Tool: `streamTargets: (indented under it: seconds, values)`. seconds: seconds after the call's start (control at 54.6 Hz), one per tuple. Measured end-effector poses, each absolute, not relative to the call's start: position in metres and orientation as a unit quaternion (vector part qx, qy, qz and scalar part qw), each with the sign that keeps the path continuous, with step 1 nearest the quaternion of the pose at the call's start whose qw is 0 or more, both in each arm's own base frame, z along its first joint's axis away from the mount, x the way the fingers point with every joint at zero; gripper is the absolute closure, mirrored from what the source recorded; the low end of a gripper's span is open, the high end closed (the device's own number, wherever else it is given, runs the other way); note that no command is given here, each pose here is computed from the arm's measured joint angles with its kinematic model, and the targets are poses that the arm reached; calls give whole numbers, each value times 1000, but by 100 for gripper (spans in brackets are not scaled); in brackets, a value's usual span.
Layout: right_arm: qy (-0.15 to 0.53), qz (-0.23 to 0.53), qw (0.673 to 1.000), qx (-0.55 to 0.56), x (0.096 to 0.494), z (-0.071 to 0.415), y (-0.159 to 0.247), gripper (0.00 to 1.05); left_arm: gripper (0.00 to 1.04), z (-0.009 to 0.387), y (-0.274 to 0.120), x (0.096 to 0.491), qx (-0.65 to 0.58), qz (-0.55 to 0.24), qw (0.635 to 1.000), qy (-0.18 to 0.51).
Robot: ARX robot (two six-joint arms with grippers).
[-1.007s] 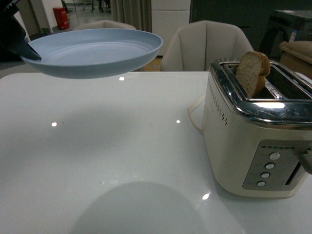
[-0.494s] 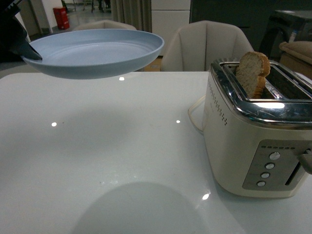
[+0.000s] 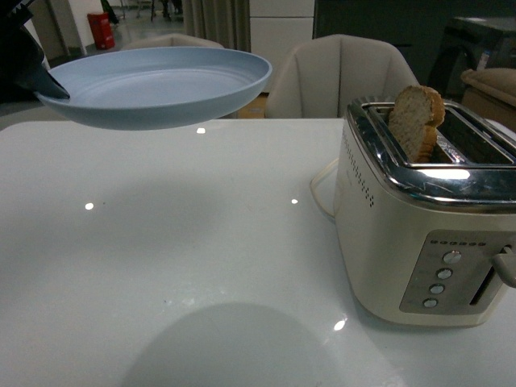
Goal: Left arm holds plate, right arm toasts bread
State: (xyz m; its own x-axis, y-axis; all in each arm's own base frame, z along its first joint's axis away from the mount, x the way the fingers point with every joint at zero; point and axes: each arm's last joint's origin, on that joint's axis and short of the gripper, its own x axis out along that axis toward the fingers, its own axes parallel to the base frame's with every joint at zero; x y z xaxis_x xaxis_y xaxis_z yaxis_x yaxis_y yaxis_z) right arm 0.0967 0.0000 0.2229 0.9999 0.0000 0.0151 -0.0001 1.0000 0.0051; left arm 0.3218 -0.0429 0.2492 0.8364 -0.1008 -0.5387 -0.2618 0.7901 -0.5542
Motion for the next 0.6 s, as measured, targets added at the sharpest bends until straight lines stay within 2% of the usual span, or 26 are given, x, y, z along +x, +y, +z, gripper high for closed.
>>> streamTargets:
  seconds: [0.092,0.604]
  values:
    - [9,0,1000,2,98,208,0,103,102,249,-43,322,-321,44,903,283]
    - [0,0,1000,2,98,185,0,103,102,249,-43,322,-321,44,903,283]
